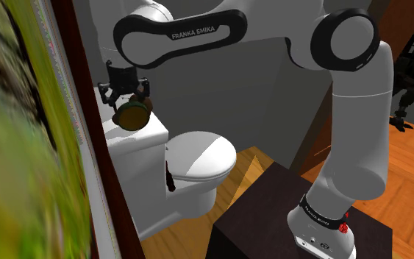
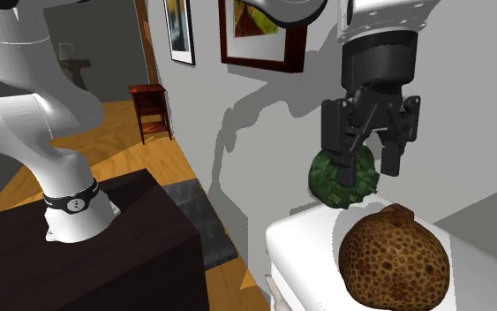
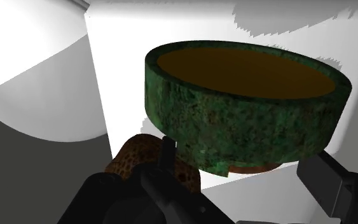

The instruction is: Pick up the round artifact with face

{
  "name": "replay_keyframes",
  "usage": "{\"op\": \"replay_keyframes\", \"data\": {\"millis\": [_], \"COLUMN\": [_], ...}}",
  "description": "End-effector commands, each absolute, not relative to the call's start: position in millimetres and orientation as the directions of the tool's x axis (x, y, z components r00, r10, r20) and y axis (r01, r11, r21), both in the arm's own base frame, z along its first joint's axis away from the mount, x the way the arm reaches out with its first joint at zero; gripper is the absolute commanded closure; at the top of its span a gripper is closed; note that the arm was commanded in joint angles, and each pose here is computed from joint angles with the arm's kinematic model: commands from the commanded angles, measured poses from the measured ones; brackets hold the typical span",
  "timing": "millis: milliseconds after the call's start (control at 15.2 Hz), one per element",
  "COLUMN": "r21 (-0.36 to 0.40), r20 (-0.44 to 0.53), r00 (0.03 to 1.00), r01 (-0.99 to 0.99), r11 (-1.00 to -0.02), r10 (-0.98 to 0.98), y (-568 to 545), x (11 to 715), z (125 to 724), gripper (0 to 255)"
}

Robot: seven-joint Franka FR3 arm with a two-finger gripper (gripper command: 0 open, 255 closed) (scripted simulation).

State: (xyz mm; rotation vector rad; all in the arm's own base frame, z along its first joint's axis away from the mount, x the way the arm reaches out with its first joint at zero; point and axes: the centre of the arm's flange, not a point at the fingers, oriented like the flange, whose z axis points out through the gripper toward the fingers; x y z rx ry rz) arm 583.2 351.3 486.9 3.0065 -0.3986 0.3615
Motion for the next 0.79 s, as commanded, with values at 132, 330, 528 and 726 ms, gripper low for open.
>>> {"op": "replay_keyframes", "data": {"millis": [132,330,528,726], "r21": [0.055,0.055,0.055,0.055], "r20": [0.244,0.244,0.244,0.244], "r00": [0.938,0.938,0.938,0.938], "r01": [-0.267,-0.267,-0.267,-0.267], "r11": [-0.962,-0.962,-0.962,-0.962], "r10": [-0.246,-0.246,-0.246,-0.246], "y": [351.5,351.5,351.5,351.4], "x": [582.8,582.8,582.8,582.8], "z": [507.6,523.4,539.3,545.3], "gripper": [255,255,255,255]}}
